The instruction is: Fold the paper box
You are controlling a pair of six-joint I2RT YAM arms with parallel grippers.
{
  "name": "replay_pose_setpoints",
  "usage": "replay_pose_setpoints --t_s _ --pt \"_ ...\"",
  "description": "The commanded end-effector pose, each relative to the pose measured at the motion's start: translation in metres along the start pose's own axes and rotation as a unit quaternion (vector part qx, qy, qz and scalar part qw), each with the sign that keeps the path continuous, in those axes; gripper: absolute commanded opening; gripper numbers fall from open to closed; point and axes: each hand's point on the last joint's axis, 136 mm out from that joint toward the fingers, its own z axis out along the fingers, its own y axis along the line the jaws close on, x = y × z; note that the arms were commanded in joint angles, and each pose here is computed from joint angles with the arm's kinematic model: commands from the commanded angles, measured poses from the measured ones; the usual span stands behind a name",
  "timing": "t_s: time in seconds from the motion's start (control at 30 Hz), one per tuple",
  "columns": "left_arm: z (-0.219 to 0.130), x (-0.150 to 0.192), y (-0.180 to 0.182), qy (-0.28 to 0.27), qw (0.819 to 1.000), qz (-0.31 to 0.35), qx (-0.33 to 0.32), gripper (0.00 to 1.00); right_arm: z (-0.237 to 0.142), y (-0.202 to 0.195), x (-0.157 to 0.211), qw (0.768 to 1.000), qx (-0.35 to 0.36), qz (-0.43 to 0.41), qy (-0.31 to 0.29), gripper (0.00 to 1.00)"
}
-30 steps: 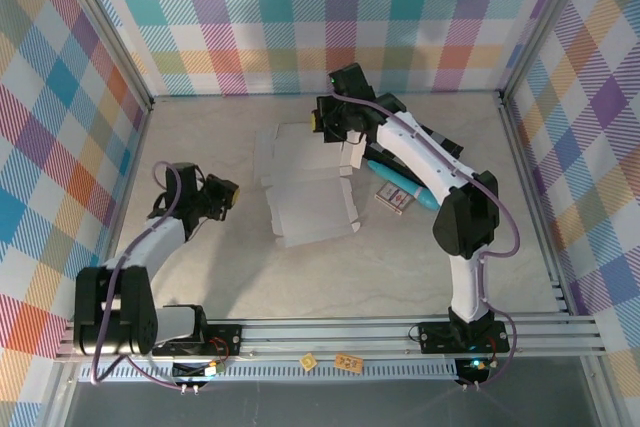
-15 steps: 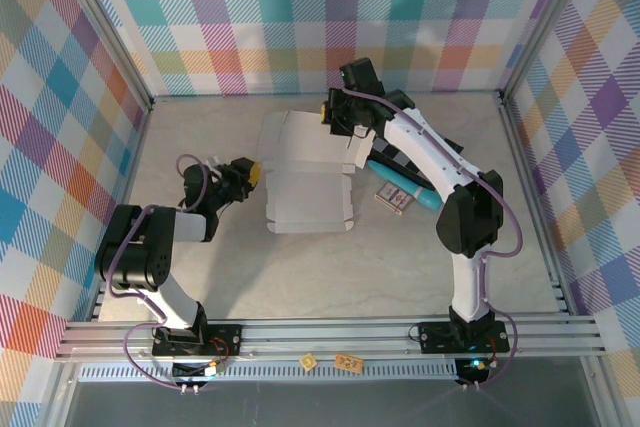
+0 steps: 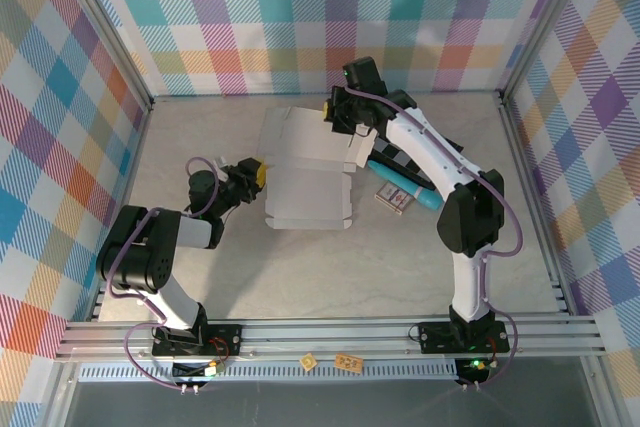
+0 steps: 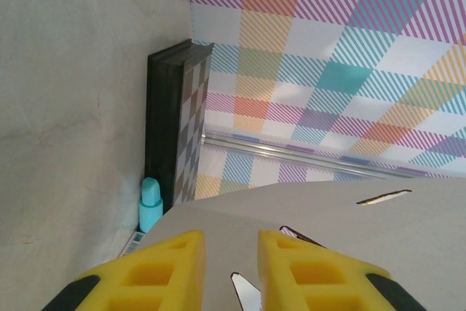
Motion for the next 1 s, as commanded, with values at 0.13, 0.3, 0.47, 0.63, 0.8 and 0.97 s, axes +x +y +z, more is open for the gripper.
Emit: replay_pose_setpoints --t_s 0.13,0.3,0.47,0.63,0.8,0.97 --pt "0.006 0.021 -0.032 0.022 0.998 0.062 0.016 0.29 0.004 0.001 -0.003 1.0 -0.002 0.022 0.003 0.0" --pt "0.01 0.031 -0.029 0.038 0.995 0.09 -0.009 0.32 0.005 0.002 -0.002 1.0 -0.002 0.024 0.009 0.0" --pt "0.016 0.043 -0.023 0.068 0.985 0.143 -0.067 0.35 0.005 0.002 0.002 1.0 0.0 0.021 0.015 0.0" --pt "0.011 0.049 -0.015 0.074 0.969 0.203 -0.118 0.38 0.005 0.0 0.002 1.0 0.003 0.02 0.018 0.0" --pt "0.012 0.054 -0.013 0.078 0.964 0.219 -0.127 0.41 0.004 0.001 0.006 1.0 0.002 0.018 0.024 0.0" --pt "0.013 0.053 -0.006 0.078 0.956 0.237 -0.155 0.41 0.003 -0.001 0.009 1.0 0.004 0.017 0.026 0.0"
